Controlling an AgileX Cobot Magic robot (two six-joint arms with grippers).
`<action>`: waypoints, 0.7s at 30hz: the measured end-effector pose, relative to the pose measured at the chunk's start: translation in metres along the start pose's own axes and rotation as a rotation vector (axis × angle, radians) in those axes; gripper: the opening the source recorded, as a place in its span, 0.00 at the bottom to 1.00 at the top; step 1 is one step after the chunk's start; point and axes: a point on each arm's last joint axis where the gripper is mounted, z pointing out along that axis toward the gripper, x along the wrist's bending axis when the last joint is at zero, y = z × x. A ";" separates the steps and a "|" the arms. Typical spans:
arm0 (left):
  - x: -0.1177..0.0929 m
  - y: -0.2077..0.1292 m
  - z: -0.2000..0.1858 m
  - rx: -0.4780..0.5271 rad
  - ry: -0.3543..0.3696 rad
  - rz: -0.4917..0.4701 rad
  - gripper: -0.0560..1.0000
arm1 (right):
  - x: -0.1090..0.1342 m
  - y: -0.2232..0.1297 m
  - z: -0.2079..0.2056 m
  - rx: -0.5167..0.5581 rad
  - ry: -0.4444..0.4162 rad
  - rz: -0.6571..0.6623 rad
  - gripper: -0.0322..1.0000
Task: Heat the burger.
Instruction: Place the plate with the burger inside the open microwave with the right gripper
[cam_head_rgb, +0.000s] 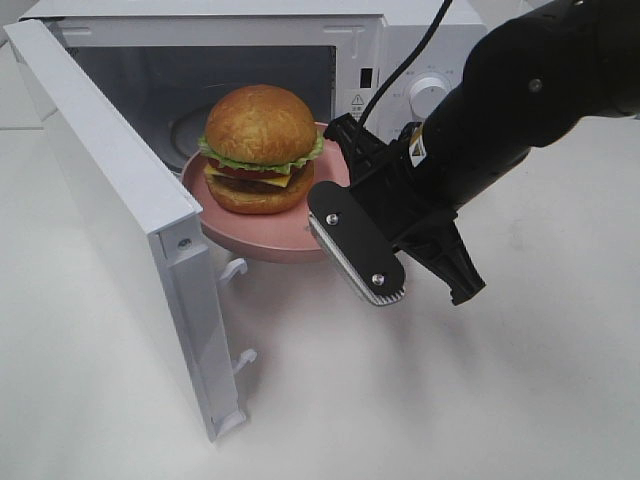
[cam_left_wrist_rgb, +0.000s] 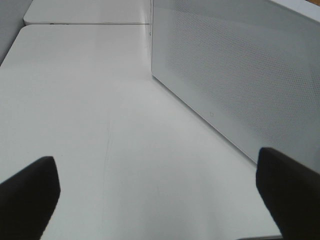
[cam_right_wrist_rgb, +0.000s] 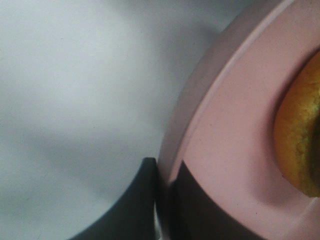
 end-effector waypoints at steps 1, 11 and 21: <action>0.000 0.000 0.000 0.000 0.000 0.000 0.99 | -0.002 0.000 0.001 -0.002 -0.001 0.004 0.07; 0.000 0.000 0.000 0.000 0.000 0.000 0.99 | -0.025 0.000 0.008 -0.014 0.026 0.030 0.07; 0.000 0.000 0.000 0.000 0.000 0.000 0.99 | -0.046 0.000 0.025 -0.013 0.072 0.032 0.07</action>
